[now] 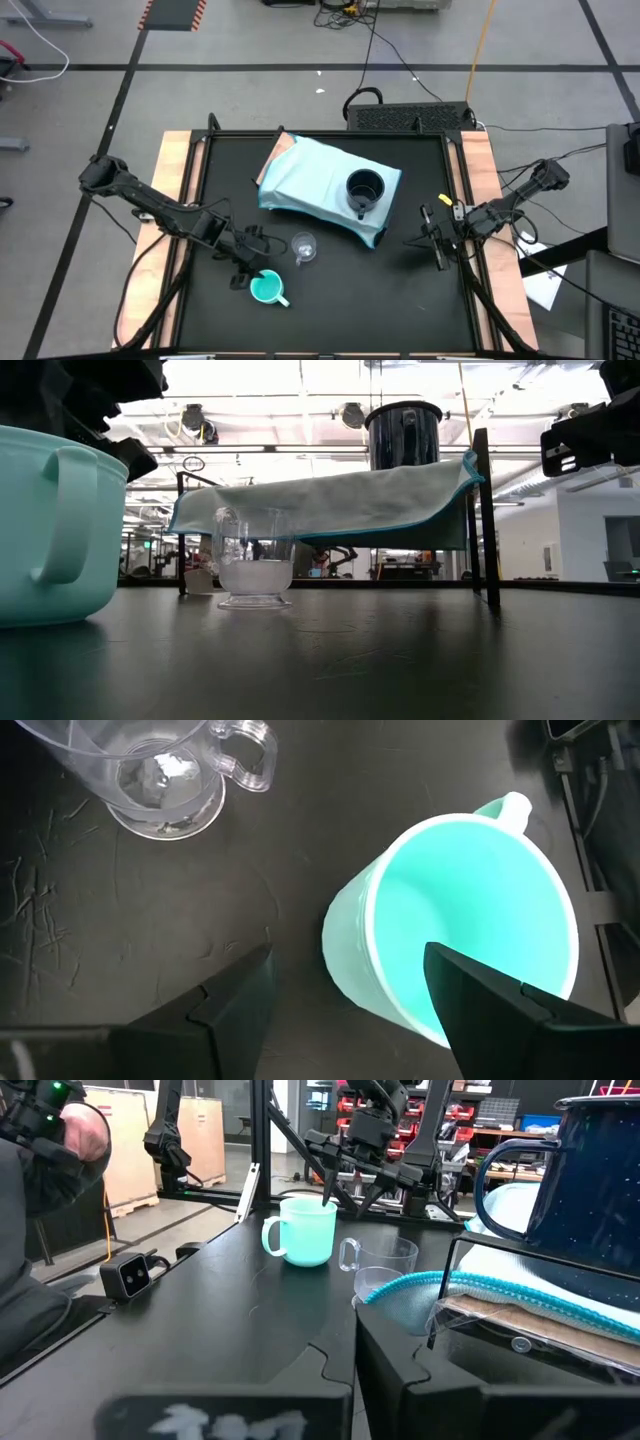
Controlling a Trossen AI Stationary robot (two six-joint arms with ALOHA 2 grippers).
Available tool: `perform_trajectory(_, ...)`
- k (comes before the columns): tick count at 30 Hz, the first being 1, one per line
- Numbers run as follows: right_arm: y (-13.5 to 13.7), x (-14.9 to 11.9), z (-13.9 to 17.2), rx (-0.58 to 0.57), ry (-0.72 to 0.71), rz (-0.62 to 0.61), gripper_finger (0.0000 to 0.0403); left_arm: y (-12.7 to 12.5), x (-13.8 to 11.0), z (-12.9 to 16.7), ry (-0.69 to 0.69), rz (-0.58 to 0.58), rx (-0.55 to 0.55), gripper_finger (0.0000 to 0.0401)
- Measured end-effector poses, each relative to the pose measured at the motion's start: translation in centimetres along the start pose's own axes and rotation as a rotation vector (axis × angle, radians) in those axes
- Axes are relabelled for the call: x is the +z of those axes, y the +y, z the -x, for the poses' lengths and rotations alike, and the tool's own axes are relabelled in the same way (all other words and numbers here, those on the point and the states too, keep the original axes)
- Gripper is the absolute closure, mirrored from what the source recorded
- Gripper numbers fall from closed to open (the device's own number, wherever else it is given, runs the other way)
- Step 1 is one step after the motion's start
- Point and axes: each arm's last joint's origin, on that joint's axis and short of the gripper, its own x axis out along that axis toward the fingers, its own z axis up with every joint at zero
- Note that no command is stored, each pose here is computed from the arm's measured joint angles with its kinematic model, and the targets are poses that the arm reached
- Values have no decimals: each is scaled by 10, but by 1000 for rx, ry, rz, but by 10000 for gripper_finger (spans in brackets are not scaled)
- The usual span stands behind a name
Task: Stack small to large cups/mugs on shelf
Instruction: Put the light blue mug on the shelf
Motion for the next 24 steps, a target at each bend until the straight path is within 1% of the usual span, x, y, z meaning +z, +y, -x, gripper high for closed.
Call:
perform_trajectory(6, 0, 0, 0, 0, 0, 0, 403, -4, -1, 0, -4, 11, -11, 144)
perform_trajectory(12, 0, 0, 0, 0, 1, -5, 403, -10, -1, -1, -37, 47, 14, 144)
perform_trajectory(19, 0, -1, 0, 0, 9, -5, 403, -15, -3, -1, -59, 58, 41, 144)
perform_trajectory(24, 0, -1, 0, 0, 8, -6, 403, -14, -6, -15, -16, 65, 79, 144)
